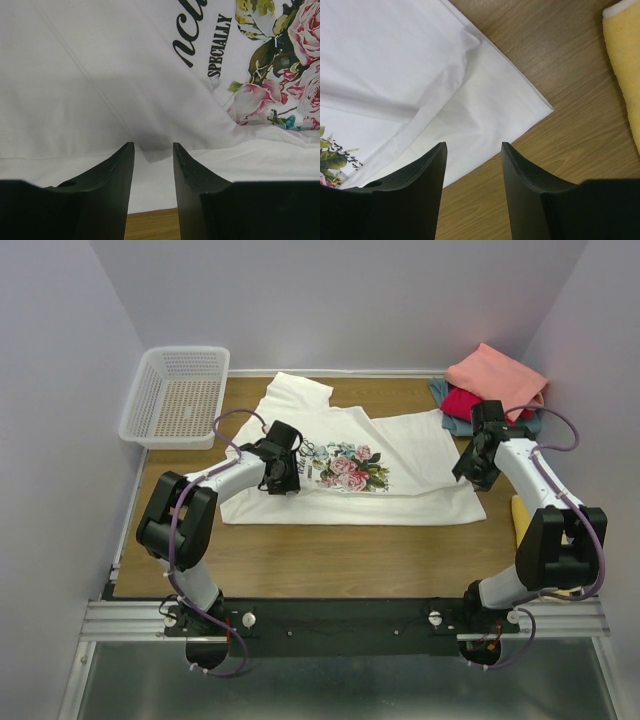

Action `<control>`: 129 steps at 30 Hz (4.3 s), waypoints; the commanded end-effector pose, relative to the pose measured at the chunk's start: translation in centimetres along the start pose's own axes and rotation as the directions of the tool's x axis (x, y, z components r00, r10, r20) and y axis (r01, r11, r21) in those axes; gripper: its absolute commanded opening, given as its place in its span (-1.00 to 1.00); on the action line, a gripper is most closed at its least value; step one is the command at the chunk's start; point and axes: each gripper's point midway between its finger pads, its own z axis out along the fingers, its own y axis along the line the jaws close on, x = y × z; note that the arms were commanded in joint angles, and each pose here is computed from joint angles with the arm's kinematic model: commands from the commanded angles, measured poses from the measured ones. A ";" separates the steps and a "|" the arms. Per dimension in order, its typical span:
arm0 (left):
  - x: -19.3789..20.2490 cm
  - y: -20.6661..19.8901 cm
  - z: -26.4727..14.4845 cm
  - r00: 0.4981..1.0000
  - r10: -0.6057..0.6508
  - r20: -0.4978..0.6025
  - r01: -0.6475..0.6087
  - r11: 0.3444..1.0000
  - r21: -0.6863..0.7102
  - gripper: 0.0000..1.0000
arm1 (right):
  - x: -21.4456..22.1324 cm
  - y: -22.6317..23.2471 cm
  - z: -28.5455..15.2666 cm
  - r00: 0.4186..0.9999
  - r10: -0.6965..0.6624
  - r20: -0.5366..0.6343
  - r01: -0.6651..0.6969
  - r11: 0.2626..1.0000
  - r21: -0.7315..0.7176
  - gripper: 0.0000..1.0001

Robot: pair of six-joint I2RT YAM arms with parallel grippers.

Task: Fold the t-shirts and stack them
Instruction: Fold the tshirt

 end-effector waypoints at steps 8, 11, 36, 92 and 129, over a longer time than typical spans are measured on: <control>0.8 0.6 1.5 0.999 0.025 -0.032 -0.026 0.999 -0.047 -0.32 | 0.7 -0.7 -0.1 1.000 0.013 -0.013 -0.013 1.000 0.014 0.12; 0.9 0.8 1.5 0.999 0.030 -0.035 -0.031 0.998 -0.054 -0.63 | 0.9 -0.8 0.0 1.000 0.012 -0.019 -0.012 1.000 0.015 0.11; -11.5 -5.2 1.8 0.956 0.215 0.201 -0.211 0.977 -0.044 -0.64 | 1.4 -1.1 -0.4 1.000 0.015 -0.014 -0.015 1.000 0.009 0.10; 10.7 10.9 -0.9 0.974 -0.152 -0.169 0.090 0.941 -0.325 -0.07 | 9.7 -0.7 7.8 0.950 -0.096 -0.297 0.090 0.995 -0.032 0.12; 8.1 9.5 -8.6 0.979 -0.201 -0.039 0.186 0.954 -0.235 -0.14 | 8.2 -1.3 5.9 0.947 -0.096 -0.307 0.111 0.993 0.030 0.09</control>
